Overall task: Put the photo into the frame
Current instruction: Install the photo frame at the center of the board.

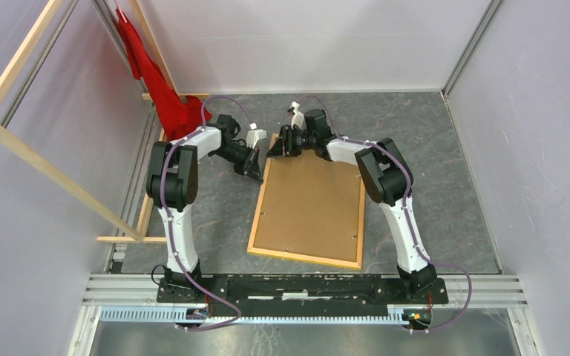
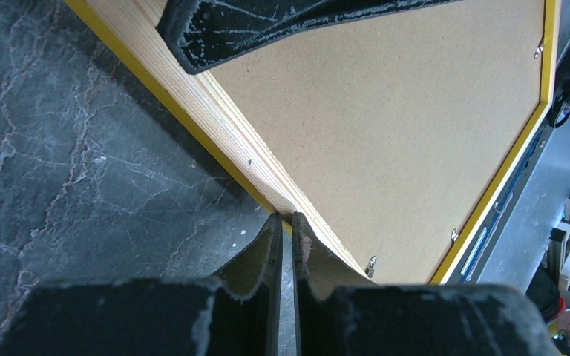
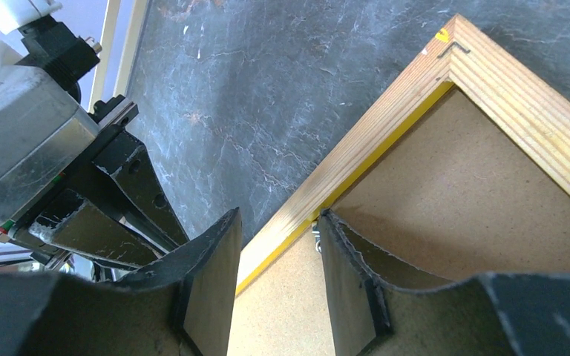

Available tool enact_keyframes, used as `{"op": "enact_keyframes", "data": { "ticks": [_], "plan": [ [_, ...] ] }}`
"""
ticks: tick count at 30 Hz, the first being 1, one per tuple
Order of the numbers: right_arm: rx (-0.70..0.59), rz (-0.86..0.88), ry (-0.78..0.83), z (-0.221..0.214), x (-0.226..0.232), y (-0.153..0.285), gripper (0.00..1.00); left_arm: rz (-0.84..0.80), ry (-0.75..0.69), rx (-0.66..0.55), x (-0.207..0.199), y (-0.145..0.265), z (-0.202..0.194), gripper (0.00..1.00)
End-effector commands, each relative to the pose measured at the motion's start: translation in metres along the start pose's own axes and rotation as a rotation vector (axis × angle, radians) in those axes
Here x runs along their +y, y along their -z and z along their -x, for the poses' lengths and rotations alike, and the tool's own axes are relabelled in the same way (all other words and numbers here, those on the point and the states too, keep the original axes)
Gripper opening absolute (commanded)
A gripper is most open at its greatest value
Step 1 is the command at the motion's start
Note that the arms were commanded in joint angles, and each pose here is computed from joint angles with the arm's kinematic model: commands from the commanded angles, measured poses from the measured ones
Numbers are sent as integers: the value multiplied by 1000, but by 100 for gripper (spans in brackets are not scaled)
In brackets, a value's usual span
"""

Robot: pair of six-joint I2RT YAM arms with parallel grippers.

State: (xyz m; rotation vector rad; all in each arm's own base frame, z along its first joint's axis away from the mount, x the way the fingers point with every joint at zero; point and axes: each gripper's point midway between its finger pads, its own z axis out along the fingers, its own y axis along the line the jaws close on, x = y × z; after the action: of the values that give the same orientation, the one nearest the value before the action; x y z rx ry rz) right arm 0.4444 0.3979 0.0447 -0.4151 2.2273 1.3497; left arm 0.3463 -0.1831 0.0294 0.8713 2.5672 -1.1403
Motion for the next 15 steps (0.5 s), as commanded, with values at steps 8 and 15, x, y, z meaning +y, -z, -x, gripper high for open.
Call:
{"op": "enact_keyframes", "data": {
  "ticks": [8,15],
  "plan": [
    [-218,-88,63,76,19,72,71,85,-86,74,-3,17,-16,16],
    [-417,-469,-35,61,-27,207,93,181,-166,161,2,29,-49,24]
  ]
}}
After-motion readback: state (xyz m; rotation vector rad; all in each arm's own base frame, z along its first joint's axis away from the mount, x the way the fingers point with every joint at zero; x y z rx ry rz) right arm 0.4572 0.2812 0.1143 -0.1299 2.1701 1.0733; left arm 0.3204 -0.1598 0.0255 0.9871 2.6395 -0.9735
